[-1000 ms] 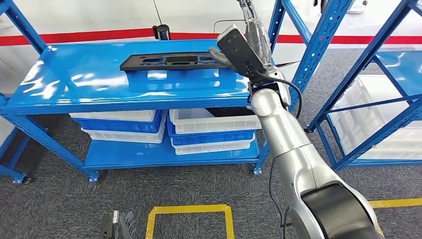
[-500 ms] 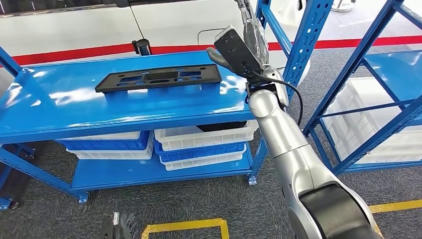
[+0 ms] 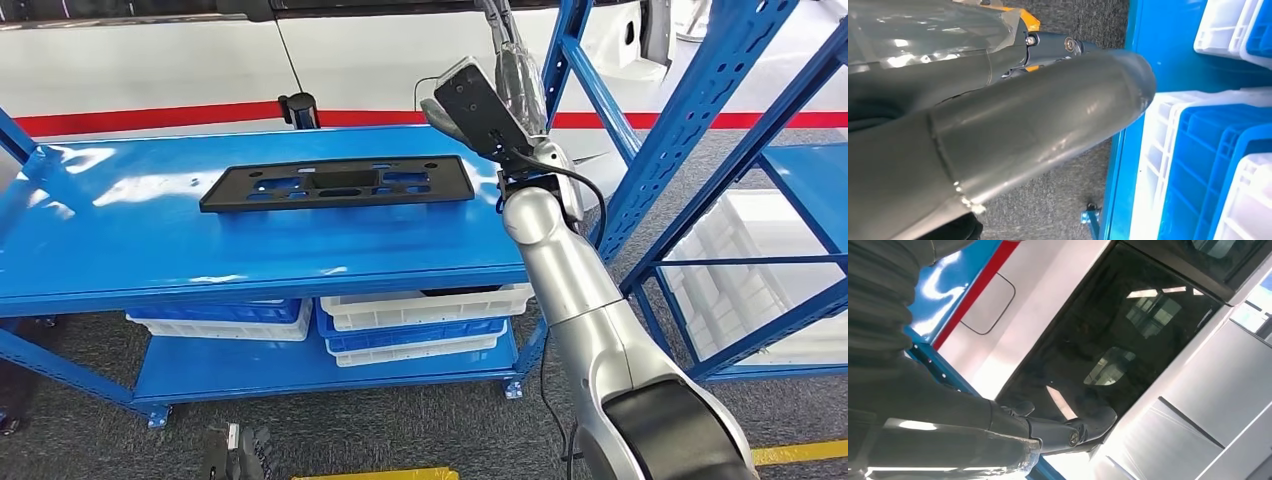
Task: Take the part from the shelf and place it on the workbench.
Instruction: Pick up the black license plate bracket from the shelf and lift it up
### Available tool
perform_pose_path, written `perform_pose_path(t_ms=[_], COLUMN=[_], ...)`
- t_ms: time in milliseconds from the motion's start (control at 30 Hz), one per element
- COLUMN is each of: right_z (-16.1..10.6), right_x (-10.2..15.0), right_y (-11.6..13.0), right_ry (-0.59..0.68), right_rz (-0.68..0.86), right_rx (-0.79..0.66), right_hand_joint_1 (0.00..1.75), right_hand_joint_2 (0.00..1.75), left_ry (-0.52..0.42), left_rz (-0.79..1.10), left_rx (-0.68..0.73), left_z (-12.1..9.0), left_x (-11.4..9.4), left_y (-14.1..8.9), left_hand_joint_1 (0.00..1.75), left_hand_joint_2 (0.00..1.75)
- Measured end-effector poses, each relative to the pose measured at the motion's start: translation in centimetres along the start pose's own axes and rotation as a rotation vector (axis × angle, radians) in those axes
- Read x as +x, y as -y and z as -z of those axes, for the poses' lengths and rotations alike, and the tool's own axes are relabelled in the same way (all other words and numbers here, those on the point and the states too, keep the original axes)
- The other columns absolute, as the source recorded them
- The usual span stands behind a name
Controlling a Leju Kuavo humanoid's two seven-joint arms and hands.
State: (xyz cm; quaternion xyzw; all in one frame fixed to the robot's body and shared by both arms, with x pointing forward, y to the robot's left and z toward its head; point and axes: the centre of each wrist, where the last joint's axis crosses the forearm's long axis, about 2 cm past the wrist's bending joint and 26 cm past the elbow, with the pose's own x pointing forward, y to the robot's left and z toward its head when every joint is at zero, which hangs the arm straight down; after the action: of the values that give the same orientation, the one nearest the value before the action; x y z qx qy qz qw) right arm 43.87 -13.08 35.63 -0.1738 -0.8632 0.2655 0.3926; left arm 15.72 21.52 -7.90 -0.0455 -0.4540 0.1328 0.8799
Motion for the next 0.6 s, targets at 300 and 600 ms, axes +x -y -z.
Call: perform_pose_path(t_ms=[300,600], right_z=[-0.5,-1.0], right_x=[0.1,0.3], right_y=[0.5,0.6], right_ry=[-0.001,0.004], right_rz=[-0.018,-0.014], right_rx=[-0.017,-0.023], right_hand_joint_1=[0.00,0.00], right_hand_joint_2=[1.75,1.75], left_ry=[-0.039,-0.324], left_rz=[0.029,0.307], left_rx=[0.004,0.292], left_z=[0.1,-1.0], left_x=[0.1,-1.1], left_y=[0.5,-2.4], left_hand_joint_1=[0.00,0.00], left_hand_joint_2=[0.00,0.00])
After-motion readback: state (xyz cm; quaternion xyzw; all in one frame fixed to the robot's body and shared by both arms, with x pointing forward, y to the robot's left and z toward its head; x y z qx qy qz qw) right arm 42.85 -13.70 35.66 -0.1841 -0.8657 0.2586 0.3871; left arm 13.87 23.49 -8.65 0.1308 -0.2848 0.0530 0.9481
